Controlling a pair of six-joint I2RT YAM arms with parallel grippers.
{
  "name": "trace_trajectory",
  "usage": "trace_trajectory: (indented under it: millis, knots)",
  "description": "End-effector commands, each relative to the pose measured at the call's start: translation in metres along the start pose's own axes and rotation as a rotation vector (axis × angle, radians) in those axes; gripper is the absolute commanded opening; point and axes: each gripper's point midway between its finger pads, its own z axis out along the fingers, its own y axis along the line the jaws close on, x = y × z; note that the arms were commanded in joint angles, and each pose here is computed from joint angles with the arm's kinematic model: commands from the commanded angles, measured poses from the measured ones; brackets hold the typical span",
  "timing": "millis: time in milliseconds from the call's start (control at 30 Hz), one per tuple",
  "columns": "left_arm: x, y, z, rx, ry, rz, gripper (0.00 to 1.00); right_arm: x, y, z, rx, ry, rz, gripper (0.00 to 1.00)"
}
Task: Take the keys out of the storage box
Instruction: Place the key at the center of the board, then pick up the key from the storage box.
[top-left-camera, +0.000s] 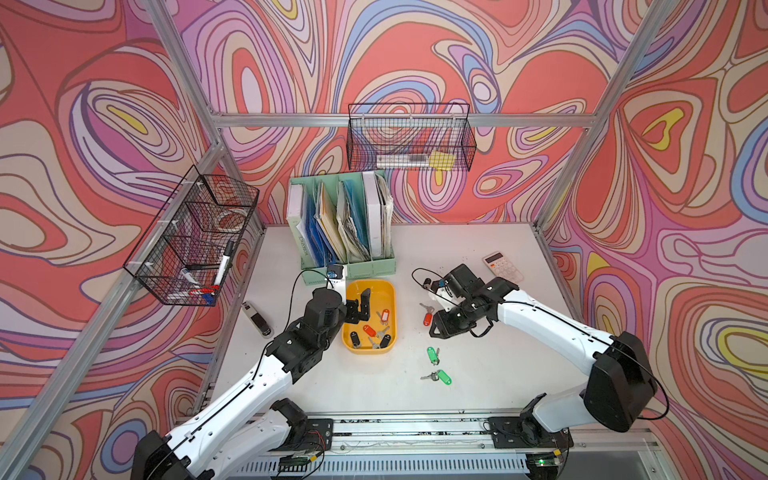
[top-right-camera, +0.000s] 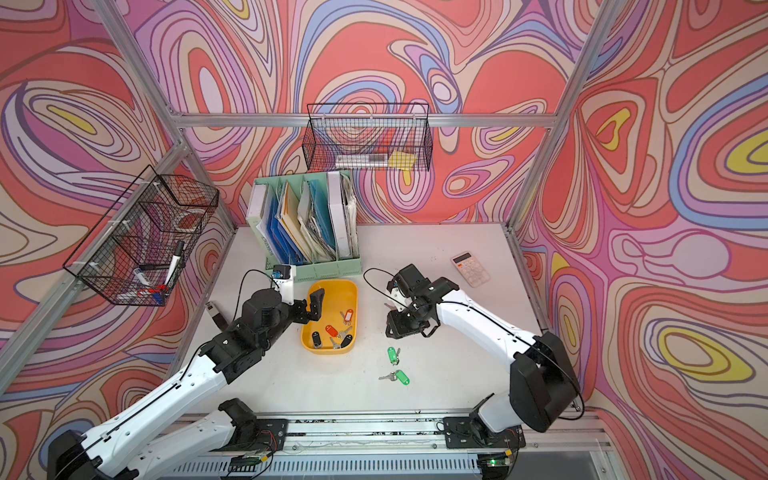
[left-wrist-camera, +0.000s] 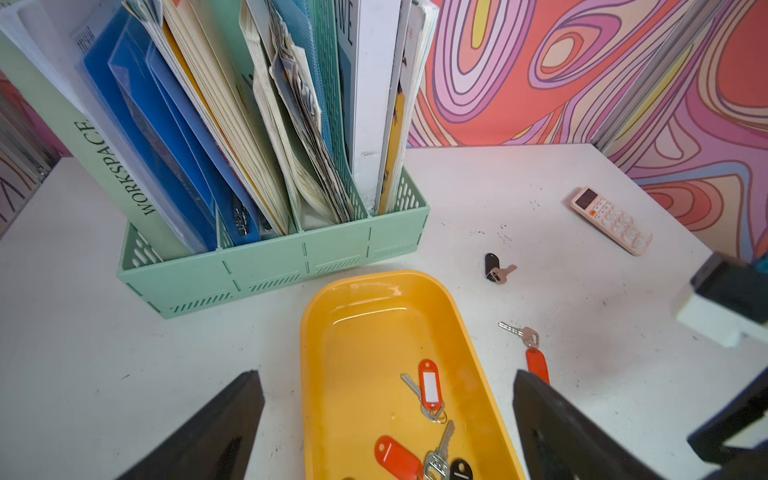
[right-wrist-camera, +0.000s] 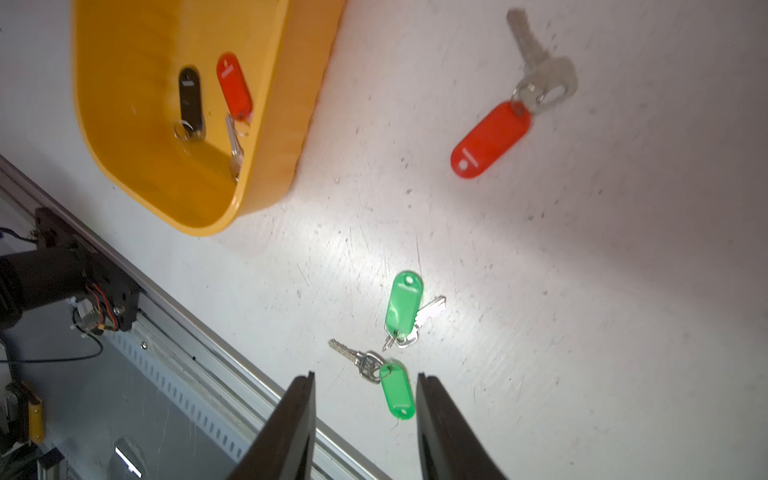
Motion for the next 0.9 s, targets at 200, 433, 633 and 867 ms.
trace_trajectory:
  millis: [200,433,633,867]
  knots:
    - [0.058,-0.017,0.013,0.055,0.376,-0.031,0.87,-0.084,-0.014,-0.044,0.082,-0.377,-0.042,0.54]
    - [0.100,-0.045,0.039,0.129,0.627,-0.119,0.67,-0.109,-0.028,-0.074,0.156,-0.596,-0.069,0.66]
    - [0.124,-0.060,0.061,0.158,0.728,-0.190,0.62,-0.117,-0.031,-0.079,0.174,-0.691,-0.103,0.77]
    - [0.134,-0.067,0.073,0.167,0.763,-0.241,0.59,-0.115,-0.035,-0.079,0.170,-0.805,-0.121,0.92]
